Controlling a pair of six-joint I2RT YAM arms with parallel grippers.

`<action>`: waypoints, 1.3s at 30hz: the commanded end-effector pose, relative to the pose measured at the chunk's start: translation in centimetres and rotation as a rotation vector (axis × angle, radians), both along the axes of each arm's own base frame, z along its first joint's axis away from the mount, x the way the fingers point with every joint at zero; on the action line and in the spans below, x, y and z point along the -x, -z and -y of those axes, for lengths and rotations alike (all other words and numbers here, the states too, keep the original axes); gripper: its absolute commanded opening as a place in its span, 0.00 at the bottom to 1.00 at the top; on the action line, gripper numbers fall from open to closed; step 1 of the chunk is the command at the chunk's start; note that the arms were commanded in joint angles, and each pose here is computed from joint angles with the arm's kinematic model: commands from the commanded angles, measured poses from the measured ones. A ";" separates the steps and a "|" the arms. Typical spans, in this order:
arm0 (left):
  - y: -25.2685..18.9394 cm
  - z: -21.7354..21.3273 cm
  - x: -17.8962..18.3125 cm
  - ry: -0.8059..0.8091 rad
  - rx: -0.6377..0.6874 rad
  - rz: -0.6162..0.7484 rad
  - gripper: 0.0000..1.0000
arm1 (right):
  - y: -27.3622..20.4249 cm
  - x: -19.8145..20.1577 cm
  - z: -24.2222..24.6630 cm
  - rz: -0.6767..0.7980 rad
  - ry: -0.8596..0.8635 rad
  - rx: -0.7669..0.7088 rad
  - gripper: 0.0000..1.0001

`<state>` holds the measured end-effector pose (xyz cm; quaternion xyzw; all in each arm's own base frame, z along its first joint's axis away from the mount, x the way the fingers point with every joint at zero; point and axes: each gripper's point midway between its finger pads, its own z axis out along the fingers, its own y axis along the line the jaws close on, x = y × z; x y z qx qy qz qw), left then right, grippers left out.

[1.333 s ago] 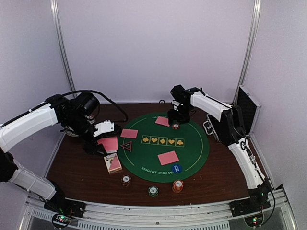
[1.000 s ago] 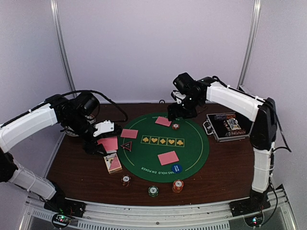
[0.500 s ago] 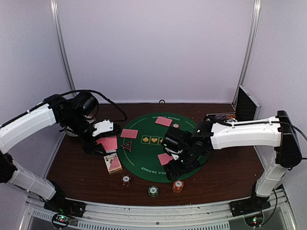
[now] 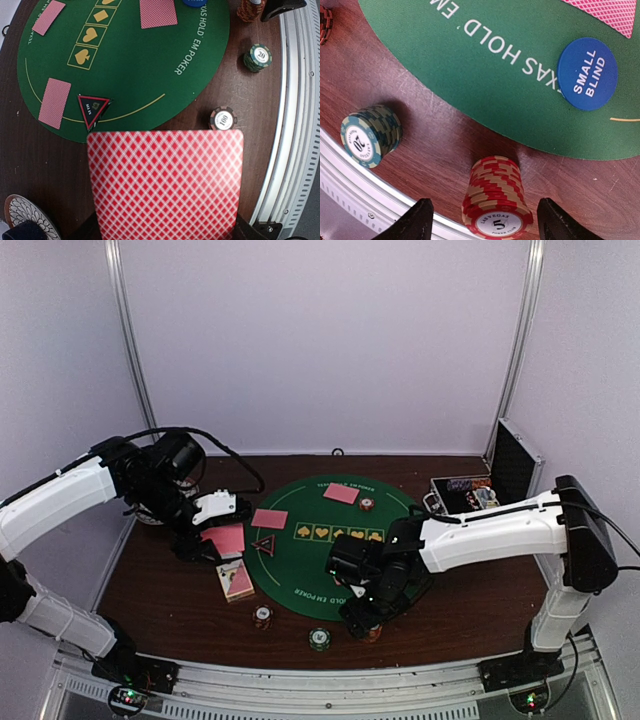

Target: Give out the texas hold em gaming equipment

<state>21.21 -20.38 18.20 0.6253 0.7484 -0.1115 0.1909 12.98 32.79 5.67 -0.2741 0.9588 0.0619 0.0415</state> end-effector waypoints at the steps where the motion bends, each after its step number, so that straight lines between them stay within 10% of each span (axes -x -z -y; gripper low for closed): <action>1: -1.3 0.4 0.1 -0.001 0.041 0.021 0.00 | 0.6 -0.4 0.5 0.032 0.000 0.034 0.74; 24: -1.5 0.4 0.1 -0.006 0.042 0.019 0.00 | -2.2 -1.3 0.7 0.084 -0.031 0.051 0.26; 39: -1.5 0.3 0.4 -0.008 0.049 0.017 0.00 | -5.2 -8.2 -7.4 0.138 0.014 -0.143 0.23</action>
